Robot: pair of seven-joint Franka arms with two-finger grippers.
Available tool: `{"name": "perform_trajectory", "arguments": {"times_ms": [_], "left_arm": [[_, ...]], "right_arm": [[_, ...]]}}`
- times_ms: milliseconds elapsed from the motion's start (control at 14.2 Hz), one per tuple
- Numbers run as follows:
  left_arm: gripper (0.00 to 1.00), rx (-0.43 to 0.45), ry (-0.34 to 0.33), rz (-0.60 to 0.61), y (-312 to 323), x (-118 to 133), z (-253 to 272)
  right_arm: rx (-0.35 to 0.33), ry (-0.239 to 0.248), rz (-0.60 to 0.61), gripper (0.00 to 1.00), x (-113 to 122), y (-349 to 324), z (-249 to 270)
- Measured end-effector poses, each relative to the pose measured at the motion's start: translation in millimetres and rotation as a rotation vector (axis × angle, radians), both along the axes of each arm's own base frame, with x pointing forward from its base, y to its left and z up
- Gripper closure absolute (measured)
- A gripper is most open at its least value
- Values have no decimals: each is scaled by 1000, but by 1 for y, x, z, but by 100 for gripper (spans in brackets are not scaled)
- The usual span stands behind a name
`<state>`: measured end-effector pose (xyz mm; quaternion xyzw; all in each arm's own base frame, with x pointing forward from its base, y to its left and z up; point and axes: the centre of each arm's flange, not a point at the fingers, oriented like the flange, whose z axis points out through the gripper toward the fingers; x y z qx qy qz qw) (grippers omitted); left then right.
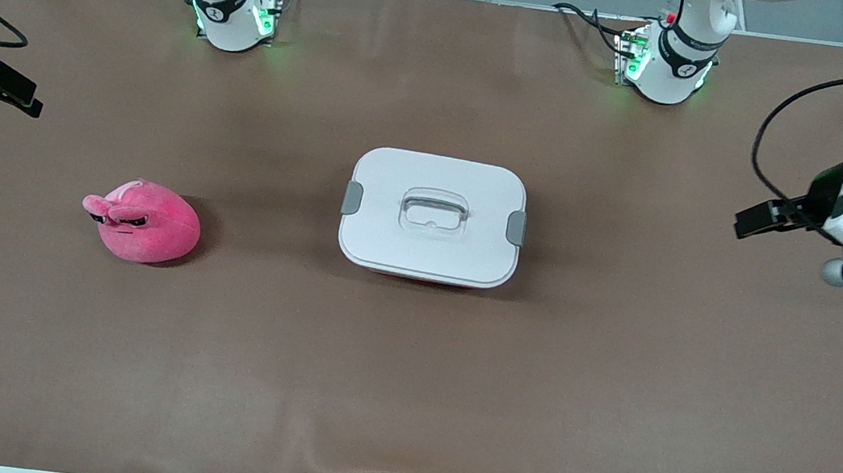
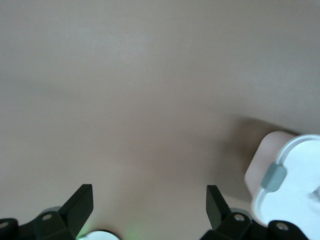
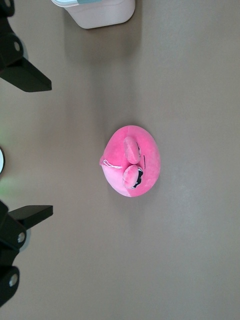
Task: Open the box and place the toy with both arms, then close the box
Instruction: 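Move the left gripper toward the white box lid handle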
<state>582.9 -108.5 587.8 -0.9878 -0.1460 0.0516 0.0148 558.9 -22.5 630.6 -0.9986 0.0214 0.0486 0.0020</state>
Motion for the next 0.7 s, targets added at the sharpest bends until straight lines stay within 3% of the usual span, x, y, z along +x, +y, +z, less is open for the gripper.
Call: {"name": "perform_trajectory", "arguments": {"times_ms": [423,704], "left_arm": [[0,-42,1,262,-61,12,-31],[0,-40,-3,345,-91,14,-45]], "right_arm": [[-8,2,-4,0,0,-3,0],[-8,7,-4,0,0,-3,-2]]}}
